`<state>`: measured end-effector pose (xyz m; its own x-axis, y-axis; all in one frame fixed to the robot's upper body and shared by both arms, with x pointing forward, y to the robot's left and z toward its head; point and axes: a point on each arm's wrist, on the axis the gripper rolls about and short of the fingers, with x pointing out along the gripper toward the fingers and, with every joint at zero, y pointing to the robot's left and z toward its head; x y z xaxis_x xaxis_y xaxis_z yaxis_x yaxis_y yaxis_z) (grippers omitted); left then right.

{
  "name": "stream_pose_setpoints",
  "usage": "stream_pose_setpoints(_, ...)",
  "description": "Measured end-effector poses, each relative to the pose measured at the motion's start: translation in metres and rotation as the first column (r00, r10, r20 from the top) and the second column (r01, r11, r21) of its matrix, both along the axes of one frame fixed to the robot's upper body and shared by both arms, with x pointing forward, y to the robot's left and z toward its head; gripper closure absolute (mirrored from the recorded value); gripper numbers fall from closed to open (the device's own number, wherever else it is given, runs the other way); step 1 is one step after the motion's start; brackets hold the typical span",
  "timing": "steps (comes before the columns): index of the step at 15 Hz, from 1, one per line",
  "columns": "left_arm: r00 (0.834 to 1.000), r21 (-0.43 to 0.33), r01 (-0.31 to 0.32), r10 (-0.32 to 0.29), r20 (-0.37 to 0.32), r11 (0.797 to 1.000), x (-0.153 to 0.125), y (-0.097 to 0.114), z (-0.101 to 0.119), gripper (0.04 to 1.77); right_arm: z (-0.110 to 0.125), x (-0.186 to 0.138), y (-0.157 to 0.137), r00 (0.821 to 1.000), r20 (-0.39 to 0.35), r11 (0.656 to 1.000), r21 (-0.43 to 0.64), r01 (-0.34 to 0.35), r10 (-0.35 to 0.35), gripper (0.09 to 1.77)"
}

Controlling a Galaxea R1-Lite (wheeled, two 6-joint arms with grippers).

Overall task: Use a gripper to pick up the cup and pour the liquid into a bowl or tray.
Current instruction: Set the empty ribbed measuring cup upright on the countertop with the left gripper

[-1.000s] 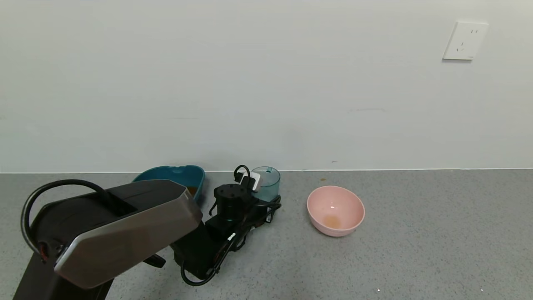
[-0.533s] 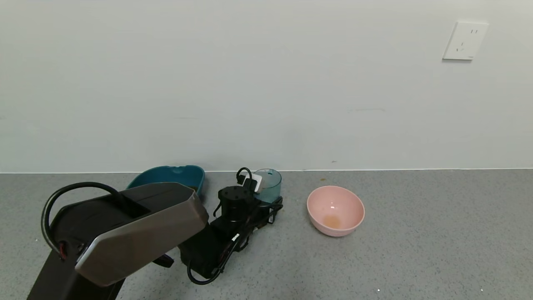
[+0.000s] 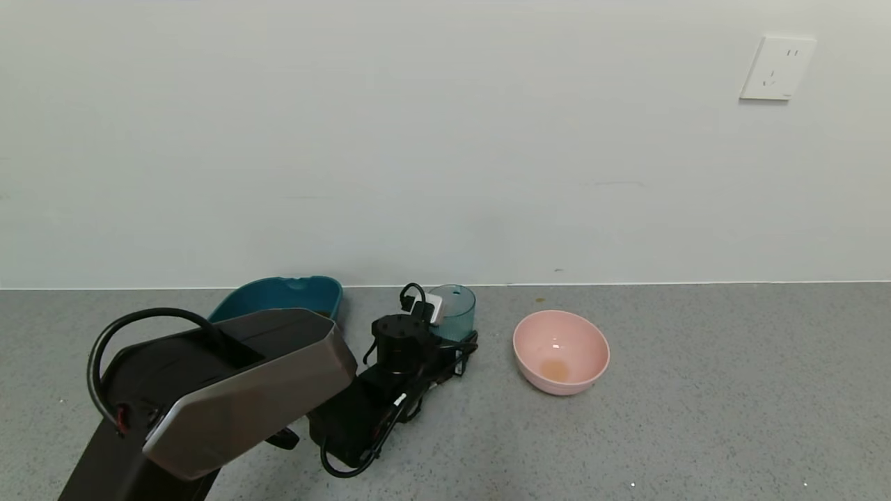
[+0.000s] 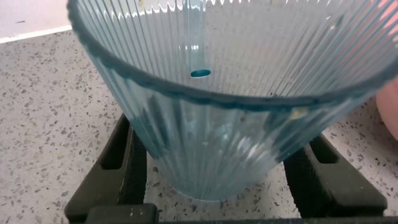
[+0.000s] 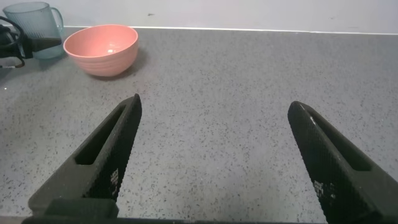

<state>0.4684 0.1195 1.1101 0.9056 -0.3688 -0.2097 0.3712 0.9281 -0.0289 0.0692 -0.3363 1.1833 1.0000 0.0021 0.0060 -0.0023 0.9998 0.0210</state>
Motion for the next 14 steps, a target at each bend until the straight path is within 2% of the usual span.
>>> stream_pose_setpoints(14,1.000,-0.003,-0.007,0.007,-0.006,1.000,0.0011,-0.0009,-0.0045,0.56,0.0000,0.0000,0.0000,1.000,0.000,1.000,0.000,0.000,0.000,0.15)
